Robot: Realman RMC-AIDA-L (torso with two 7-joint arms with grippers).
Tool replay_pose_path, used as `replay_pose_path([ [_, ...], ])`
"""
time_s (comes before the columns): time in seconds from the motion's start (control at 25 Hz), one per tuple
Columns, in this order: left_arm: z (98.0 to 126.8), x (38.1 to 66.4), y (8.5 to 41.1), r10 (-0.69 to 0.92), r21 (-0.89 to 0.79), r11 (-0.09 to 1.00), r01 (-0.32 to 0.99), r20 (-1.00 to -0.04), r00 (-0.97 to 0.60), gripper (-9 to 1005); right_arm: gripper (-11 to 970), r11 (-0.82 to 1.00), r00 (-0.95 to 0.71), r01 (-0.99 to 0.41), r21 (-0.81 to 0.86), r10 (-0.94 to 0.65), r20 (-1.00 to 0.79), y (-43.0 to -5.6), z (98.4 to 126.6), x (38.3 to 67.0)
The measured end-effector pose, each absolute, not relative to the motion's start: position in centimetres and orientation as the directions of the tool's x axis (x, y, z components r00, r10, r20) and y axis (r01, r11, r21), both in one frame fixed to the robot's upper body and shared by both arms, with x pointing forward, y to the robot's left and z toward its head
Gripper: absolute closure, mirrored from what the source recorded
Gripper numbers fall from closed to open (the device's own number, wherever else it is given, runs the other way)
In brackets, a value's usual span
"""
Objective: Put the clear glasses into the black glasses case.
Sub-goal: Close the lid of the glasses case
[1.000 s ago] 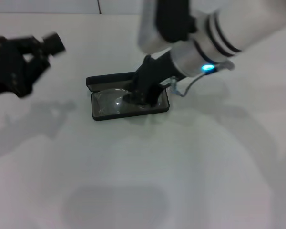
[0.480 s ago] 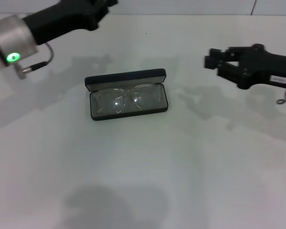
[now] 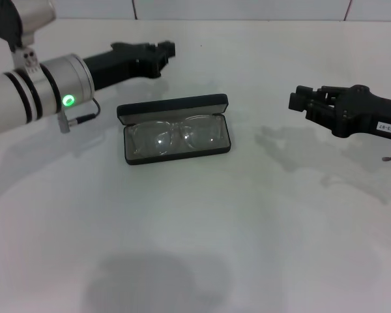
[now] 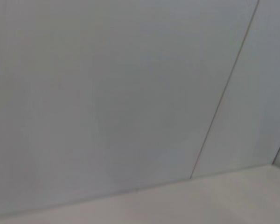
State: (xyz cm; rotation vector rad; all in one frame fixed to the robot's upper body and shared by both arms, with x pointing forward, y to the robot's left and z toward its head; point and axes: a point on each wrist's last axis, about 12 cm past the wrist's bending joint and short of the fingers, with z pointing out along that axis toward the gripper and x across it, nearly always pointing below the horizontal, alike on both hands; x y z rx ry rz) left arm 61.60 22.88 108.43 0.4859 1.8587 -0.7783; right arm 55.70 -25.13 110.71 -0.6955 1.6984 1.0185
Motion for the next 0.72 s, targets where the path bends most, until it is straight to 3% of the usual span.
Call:
replay_pose_path([
  [0.72, 104.3, 58.5, 22.0, 0.001, -0.392, 0.689, 0.61, -0.841, -0.542, 950, 741, 0.45, -0.324, -0.847, 0.283, -0.015, -0.946, -22.9, 111.3, 58.1],
])
